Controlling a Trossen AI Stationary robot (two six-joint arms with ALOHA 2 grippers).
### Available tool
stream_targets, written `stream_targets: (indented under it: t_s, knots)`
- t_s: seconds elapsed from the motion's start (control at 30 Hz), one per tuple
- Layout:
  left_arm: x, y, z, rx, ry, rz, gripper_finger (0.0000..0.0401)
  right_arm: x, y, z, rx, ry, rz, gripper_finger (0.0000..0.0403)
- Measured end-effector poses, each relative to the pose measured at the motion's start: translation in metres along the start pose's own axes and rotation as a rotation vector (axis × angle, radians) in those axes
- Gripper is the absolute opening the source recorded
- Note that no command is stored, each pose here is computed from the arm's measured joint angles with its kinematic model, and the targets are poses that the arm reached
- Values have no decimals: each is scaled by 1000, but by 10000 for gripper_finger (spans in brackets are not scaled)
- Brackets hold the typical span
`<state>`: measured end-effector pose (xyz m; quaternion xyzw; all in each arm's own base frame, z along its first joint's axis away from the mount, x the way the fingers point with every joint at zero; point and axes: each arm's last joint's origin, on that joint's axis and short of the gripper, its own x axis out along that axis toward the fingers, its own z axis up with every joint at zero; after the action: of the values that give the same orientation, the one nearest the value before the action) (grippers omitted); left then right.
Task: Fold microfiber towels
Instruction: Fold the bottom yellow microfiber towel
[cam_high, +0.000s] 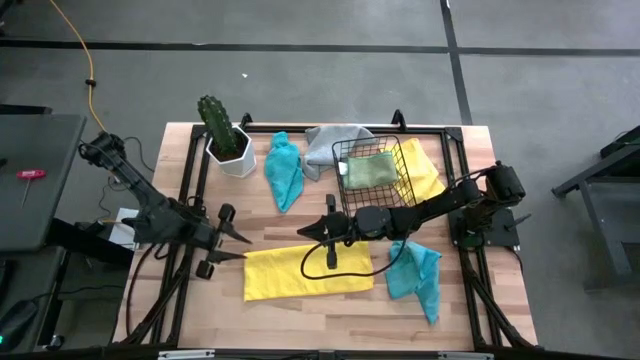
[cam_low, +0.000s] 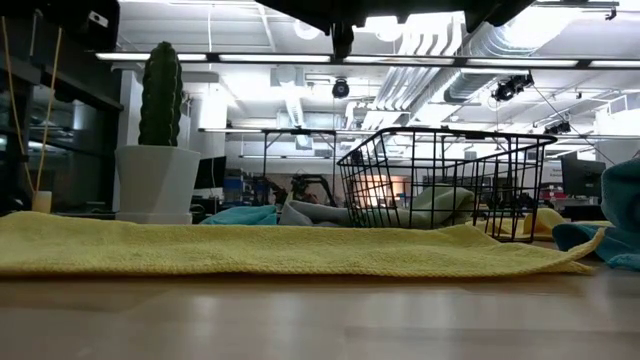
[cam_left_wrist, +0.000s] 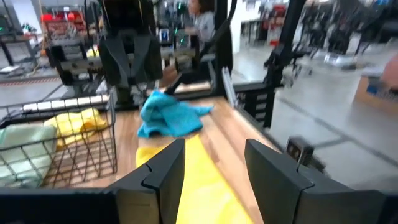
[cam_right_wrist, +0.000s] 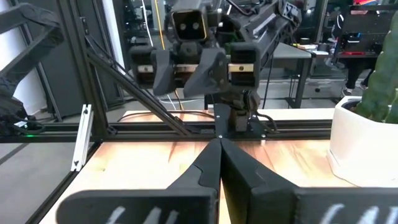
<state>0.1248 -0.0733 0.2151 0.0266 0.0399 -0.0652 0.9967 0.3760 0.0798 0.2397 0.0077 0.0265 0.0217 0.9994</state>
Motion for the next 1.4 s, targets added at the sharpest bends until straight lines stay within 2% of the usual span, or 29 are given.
stream_targets:
  t_s: [0.5,0.8,1.4]
  knots:
    - [18,-9,2,44,80,15,159,0,0,0,0,1,1,0]
    - [20,-4,2,18,84,47,159,0,0,0,0,1,1,0]
    - [21,-1,0,-12,103,44,158,0,0,0,0,2,1,0]
